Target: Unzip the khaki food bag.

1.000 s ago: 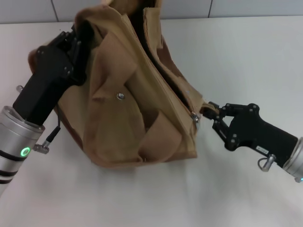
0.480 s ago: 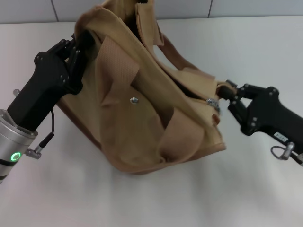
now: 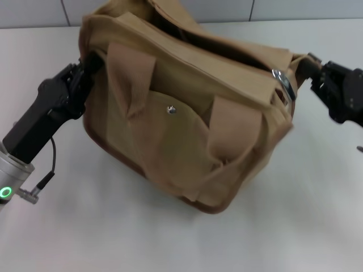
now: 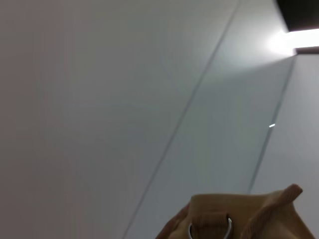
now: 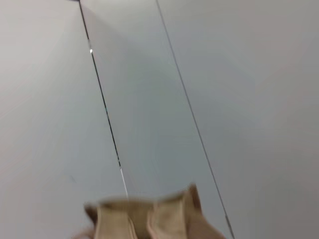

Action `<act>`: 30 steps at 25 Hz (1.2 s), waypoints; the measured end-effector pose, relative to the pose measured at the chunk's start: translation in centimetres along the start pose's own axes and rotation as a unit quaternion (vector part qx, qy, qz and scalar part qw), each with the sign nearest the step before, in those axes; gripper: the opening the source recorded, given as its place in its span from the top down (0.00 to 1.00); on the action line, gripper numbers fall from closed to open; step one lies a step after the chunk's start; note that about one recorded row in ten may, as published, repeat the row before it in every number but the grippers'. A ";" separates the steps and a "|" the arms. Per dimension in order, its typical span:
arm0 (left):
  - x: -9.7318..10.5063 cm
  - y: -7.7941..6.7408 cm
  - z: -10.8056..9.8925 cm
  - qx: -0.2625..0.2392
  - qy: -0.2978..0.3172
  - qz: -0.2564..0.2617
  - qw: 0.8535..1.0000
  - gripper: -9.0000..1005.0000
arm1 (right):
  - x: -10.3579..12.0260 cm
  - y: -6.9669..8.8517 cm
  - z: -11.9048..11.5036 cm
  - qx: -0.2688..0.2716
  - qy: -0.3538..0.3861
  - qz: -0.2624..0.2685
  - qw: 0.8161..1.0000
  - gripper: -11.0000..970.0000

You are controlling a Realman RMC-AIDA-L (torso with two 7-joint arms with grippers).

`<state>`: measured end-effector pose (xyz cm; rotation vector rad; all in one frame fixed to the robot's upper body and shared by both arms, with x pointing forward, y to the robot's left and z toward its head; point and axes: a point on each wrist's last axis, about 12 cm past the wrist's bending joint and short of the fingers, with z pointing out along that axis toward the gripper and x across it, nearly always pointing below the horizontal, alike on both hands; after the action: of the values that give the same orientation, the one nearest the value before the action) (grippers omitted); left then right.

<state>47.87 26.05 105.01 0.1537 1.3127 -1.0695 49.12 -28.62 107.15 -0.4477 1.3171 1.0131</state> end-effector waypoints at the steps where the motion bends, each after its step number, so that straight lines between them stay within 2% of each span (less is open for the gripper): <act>1: 0.1 0.2 -0.2 -0.009 0.005 -0.001 1.000 0.93 | -0.2 -0.3 0.1 0.007 -0.004 0.007 1.000 0.84; 7: 1.1 1.7 -1.6 -0.094 0.038 -0.032 0.994 0.89 | -0.3 -1.1 1.3 0.028 -0.009 0.026 0.999 0.82; 9: 1.2 1.8 -1.8 -0.103 0.042 -0.035 0.993 0.87 | -0.2 -1.3 1.7 0.032 -0.008 0.037 0.999 0.81; 12: 0.9 2.0 -2.0 -0.099 0.046 -0.050 0.993 0.77 | 0.1 -1.5 1.8 0.044 -0.006 0.062 0.997 0.80; 17: -1.1 2.0 -2.2 -0.040 0.067 -0.042 0.996 0.57 | -0.3 -1.2 0.9 0.038 -0.021 0.086 0.995 0.78; 20: -3.2 2.0 -2.9 -0.006 0.057 -0.004 0.998 0.43 | -1.4 -1.0 -0.2 0.024 -0.046 0.110 0.993 0.66; 23: -5.8 2.2 -3.5 0.034 0.060 0.026 0.997 0.37 | -2.9 -0.7 -1.4 -0.001 -0.065 0.118 0.991 0.54; 25: -7.4 2.1 -3.8 0.080 0.078 0.043 0.993 0.34 | -3.9 -0.2 -2.1 -0.034 -0.072 0.107 0.991 0.45; 28: -8.6 1.7 -3.7 0.141 0.117 0.061 0.981 0.28 | -4.6 0.6 -2.3 -0.094 -0.048 0.091 0.990 0.31; 30: -9.0 1.3 -3.4 0.181 0.154 0.071 0.969 0.24 | -4.6 1.2 -2.0 -0.143 -0.005 0.080 0.986 0.31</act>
<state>47.51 33.83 110.78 0.7017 1.3461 -1.1861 47.30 -31.19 111.28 -0.5578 1.2162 1.3463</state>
